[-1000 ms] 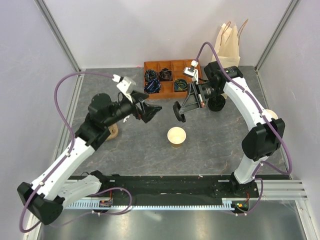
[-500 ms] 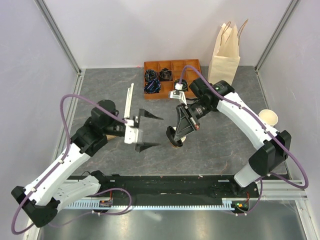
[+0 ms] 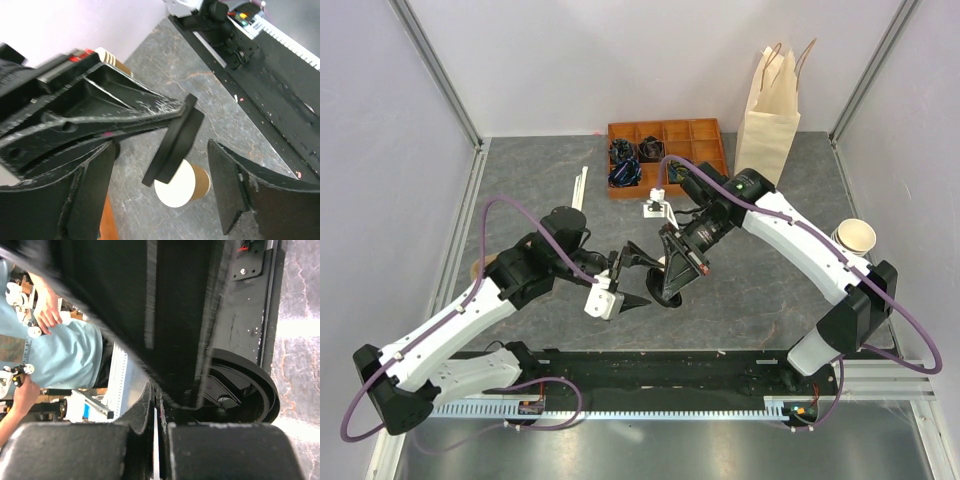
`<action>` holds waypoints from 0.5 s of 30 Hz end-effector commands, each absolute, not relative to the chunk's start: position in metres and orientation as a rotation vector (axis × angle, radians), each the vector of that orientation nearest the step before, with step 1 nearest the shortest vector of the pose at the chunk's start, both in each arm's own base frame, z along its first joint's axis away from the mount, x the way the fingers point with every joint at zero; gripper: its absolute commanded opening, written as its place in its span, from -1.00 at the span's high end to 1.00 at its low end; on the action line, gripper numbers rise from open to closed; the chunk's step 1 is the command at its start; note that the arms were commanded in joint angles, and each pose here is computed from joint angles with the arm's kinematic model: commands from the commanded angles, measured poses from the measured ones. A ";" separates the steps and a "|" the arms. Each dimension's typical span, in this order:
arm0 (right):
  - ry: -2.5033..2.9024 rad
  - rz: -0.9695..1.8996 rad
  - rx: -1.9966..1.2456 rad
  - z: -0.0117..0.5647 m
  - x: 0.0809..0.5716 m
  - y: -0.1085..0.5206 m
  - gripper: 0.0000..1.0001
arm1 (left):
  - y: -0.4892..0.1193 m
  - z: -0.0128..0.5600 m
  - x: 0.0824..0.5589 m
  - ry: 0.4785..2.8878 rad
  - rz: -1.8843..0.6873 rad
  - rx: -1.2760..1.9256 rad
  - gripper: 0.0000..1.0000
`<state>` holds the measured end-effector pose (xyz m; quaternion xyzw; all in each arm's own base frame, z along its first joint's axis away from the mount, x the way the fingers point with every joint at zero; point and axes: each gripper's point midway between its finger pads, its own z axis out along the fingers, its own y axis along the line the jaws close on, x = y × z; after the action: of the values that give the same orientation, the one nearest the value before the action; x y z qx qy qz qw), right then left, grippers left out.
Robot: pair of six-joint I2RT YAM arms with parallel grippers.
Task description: Pack the takeout coffee
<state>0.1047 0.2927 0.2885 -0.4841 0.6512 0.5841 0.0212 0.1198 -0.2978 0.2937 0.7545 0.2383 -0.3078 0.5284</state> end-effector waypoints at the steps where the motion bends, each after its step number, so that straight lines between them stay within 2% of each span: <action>1: 1.919 1.773 -1.545 0.299 0.111 0.298 1.00 | -0.302 0.288 0.119 0.513 -0.720 1.846 -0.50; 4: 1.910 1.775 -1.547 0.301 0.110 0.299 1.00 | -0.302 0.283 0.116 0.502 -0.721 1.866 -0.35; 9: 1.903 1.799 -1.540 0.304 0.110 0.300 1.00 | -0.307 0.277 0.111 0.456 -0.697 1.900 -0.21; 11: 1.902 1.796 -1.541 0.304 0.110 0.300 1.00 | -0.309 0.278 0.109 0.452 -0.692 1.906 -0.04; 12: 1.903 1.796 -1.539 0.304 0.110 0.300 1.00 | -0.309 0.277 0.106 0.456 -0.703 1.913 0.12; 15: 1.921 1.784 -1.536 0.301 0.110 0.299 1.00 | -0.311 0.274 0.107 0.508 -0.715 1.920 0.43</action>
<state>0.1045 0.2935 0.2903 -0.4856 0.6540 0.5798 0.0171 0.1119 -0.3062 0.2708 0.7861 0.2153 -0.2931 0.4997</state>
